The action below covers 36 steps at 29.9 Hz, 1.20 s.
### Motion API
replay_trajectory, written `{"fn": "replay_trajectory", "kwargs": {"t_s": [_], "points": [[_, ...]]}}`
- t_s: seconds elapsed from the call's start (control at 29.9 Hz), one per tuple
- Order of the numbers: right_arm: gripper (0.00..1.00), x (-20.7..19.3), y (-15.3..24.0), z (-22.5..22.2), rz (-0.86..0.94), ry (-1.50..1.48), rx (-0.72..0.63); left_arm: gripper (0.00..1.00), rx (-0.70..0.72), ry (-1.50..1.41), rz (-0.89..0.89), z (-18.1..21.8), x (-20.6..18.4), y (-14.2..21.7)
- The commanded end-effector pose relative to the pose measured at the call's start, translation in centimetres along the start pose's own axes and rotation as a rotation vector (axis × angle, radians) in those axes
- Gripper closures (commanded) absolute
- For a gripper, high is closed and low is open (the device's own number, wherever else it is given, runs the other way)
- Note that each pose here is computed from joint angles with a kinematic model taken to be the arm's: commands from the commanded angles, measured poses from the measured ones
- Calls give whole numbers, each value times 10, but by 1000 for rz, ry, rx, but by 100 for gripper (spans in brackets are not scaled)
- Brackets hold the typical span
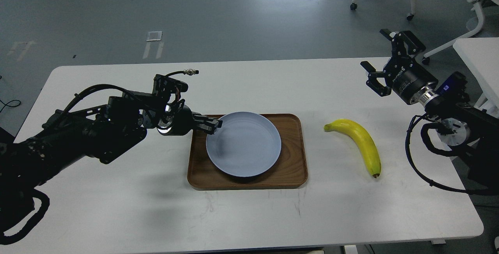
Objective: Place banana on plate with both arms
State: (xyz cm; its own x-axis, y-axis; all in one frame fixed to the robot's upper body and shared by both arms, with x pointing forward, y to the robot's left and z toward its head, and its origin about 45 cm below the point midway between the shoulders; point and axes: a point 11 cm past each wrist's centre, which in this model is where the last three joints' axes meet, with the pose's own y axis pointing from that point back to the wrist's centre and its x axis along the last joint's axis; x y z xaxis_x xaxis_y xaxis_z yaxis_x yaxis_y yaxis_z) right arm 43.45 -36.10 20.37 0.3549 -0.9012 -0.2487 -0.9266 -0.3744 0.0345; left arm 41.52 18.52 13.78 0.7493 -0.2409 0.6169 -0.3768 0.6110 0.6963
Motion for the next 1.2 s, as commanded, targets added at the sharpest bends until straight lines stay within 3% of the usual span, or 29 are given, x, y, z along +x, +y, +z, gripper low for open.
{"fn": "replay_trajectory", "kwargs": {"t_s": [0.0,0.13,0.3,0.43,0.8,1.04,1.17], "points": [[1,-1,0,1,-3,-1,-2,1,-8,-2,8,0,5,4],[1,0,1,-1,-1,2,0,1,-29,63,75,-6,24,20],[1,8,6,-9,2,37,-11,1,-259,420,312,17,75,44],[1,10,16,-26,-77,213,-105,1,-416,716,451,14,98,72],[1,-21,30,-47,-518,1005,-474,1,-437,761,509,4,106,91],[1,-13,45,-27,-733,1381,-712,1,-441,756,500,6,104,92],[1,-17,45,-7,-831,1463,-777,1,-445,753,500,6,104,95]]}}
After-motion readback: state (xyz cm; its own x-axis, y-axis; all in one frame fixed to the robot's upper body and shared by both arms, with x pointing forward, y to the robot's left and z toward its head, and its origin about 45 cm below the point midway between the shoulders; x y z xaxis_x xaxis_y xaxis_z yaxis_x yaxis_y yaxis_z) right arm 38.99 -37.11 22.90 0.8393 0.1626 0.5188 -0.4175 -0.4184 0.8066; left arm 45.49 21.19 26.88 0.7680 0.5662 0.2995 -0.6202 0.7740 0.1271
